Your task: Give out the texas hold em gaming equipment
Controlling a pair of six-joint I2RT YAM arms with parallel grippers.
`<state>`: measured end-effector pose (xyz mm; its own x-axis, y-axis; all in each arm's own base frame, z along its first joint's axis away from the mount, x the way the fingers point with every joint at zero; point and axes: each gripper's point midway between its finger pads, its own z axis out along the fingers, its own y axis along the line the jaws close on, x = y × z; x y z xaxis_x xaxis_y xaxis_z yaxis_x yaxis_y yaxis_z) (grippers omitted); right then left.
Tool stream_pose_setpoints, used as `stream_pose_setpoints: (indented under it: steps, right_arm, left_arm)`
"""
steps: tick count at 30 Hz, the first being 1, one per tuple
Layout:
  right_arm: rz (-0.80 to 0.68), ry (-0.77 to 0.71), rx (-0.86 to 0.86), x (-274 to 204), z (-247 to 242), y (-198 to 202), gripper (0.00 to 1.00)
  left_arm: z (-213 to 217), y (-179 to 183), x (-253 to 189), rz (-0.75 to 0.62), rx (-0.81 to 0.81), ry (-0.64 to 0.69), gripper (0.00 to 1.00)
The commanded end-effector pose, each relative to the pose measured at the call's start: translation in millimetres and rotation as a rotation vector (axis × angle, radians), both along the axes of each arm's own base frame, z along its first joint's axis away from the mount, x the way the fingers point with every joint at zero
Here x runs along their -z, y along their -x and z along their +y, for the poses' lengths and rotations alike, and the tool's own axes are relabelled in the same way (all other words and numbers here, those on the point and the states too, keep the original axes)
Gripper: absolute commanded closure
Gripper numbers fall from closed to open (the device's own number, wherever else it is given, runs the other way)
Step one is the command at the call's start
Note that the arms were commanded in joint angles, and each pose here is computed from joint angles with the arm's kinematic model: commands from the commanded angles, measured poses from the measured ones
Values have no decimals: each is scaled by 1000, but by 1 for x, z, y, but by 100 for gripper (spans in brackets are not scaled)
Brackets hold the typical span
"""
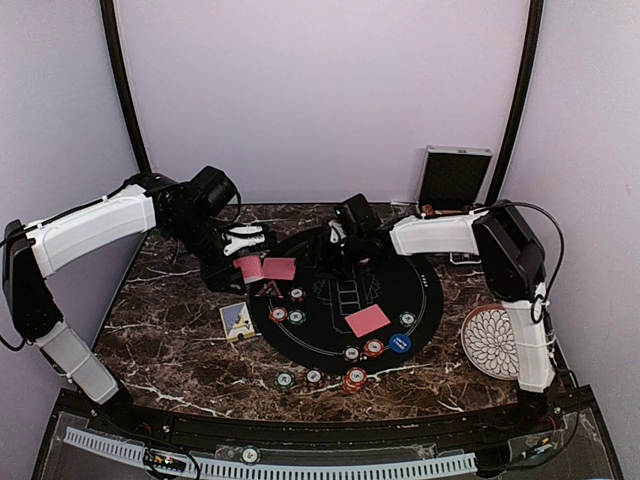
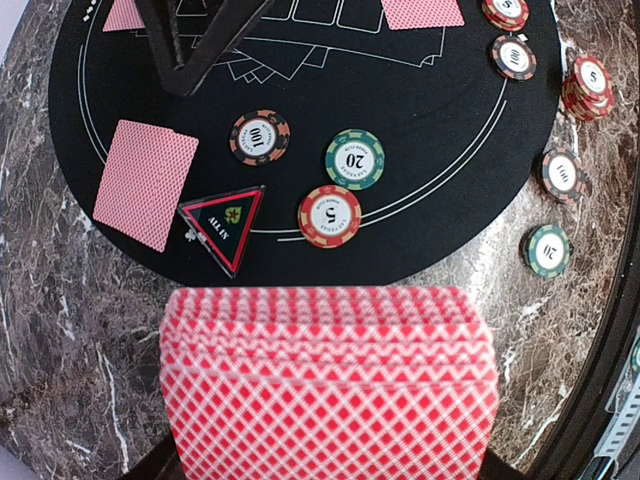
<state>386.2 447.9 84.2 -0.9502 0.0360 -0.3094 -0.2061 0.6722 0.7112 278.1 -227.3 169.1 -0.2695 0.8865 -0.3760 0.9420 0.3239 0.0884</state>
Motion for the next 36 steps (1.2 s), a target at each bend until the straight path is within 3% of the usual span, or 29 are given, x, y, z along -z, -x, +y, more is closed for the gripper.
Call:
stream_pose_setpoints:
  steps: [1, 11, 20, 36]
  right_arm:
    - [-79, -129, -44, -56, 6, 17, 24]
    - [-25, -437, -150, -119, 16, 74, 6]
    - [49, -527, -265, -129, 51, 106, 5]
    - [133, -658, -332, -138, 85, 122, 5]
  left_arm:
    - [2, 5, -17, -25, 11, 27, 100]
    - [-1, 3, -20, -27, 8, 40, 100]
    - [-4, -1, -21, -27, 2, 47, 100]
    - [-7, -2, -27, -26, 2, 60, 100]
